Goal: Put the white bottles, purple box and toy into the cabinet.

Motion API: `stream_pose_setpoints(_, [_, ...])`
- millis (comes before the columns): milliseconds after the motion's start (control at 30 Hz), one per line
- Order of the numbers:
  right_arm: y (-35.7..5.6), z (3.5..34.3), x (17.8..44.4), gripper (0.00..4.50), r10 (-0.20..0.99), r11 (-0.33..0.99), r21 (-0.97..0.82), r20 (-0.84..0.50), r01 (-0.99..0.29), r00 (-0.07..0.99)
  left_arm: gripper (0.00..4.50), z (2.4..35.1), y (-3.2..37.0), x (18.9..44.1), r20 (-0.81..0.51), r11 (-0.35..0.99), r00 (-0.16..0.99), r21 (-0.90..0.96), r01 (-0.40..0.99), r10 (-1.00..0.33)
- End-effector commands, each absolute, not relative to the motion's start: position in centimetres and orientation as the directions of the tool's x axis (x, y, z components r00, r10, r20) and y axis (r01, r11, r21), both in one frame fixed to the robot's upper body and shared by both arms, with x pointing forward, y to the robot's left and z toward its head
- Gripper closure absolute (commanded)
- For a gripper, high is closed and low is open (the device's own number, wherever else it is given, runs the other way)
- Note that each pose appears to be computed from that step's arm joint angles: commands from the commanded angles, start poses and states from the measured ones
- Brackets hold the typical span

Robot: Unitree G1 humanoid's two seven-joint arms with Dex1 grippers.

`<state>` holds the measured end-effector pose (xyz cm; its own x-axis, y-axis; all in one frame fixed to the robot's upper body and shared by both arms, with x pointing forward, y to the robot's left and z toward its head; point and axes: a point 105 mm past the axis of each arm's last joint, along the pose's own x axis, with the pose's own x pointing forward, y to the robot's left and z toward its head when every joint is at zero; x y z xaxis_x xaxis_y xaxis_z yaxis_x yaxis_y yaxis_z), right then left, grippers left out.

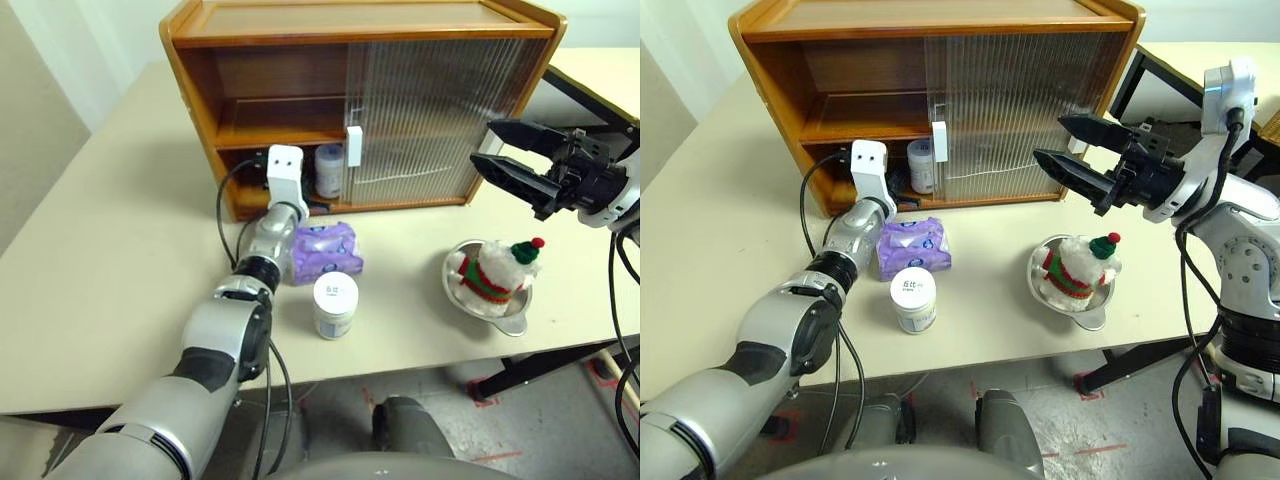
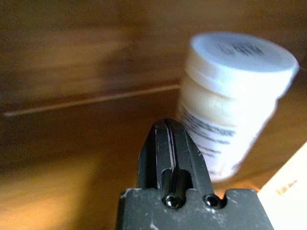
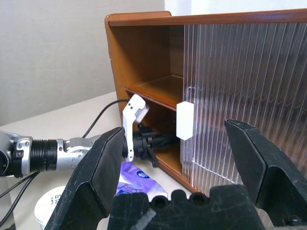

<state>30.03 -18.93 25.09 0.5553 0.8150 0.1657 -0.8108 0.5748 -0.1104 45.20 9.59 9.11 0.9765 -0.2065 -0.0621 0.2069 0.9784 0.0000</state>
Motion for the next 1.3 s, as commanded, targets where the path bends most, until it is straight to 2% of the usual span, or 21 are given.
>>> stream_pose_setpoints(33, [-18.9, 25.0, 30.3, 0.00, 0.818, 0.570, -0.102, 0.165, -0.815, 0.551, 4.48, 10.4, 10.0, 45.3, -0.005, 0.978, 0.978, -0.008, 0.210, -0.210])
stream_pose_setpoints(200, [-18.7, 25.0, 30.6, 0.00, 0.825, 0.559, -0.101, 0.168, -0.823, 0.539, 4.48, 11.0, 10.2, 44.9, 0.032, 0.961, 0.961, -0.022, 0.276, -0.275])
stream_pose_setpoints(267, [-18.6, 25.0, 30.6, 0.00, 0.828, 0.554, -0.099, 0.168, -0.827, 0.535, 4.10, 11.1, 10.7, 44.6, 0.038, 0.953, 0.953, -0.027, 0.300, -0.299])
stream_pose_setpoints(333, [-18.6, 24.9, 30.7, 0.00, 0.831, 0.549, -0.098, 0.166, -0.830, 0.531, 3.50, 11.4, 11.5, 44.2, 0.046, 0.947, 0.946, -0.016, 0.321, -0.320])
stream_pose_setpoints(600, [-18.4, 24.7, 31.1, 0.00, 0.839, 0.536, -0.092, 0.166, -0.839, 0.518, 0.31, 12.9, 14.1, 42.2, 0.062, 0.916, 0.915, -0.016, 0.400, -0.398])
stream_pose_setpoints(633, [-18.3, 24.7, 31.1, 0.00, 0.840, 0.534, -0.092, 0.166, -0.841, 0.516, 0.03, 13.1, 14.2, 41.9, 0.061, 0.907, 0.906, -0.012, 0.421, -0.419])
stream_pose_setpoints(833, [-18.1, 24.8, 31.4, 0.00, 0.847, 0.522, -0.094, 0.169, -0.847, 0.504, 0.03, 14.5, 13.9, 40.0, 0.079, 0.820, 0.819, -0.019, 0.572, -0.569])
stream_pose_setpoints(1033, [-18.0, 24.8, 31.5, 0.00, 0.850, 0.518, -0.096, 0.170, -0.850, 0.498, 0.03, 14.8, 13.8, 37.4, 0.065, 0.677, 0.675, 0.028, 0.735, -0.735])
stream_pose_setpoints(1300, [-18.1, 25.0, 31.5, 0.00, 0.851, 0.516, -0.101, 0.170, -0.851, 0.496, 0.03, 13.9, 14.1, 32.6, -0.031, 0.388, 0.392, 0.096, 0.917, -0.919])
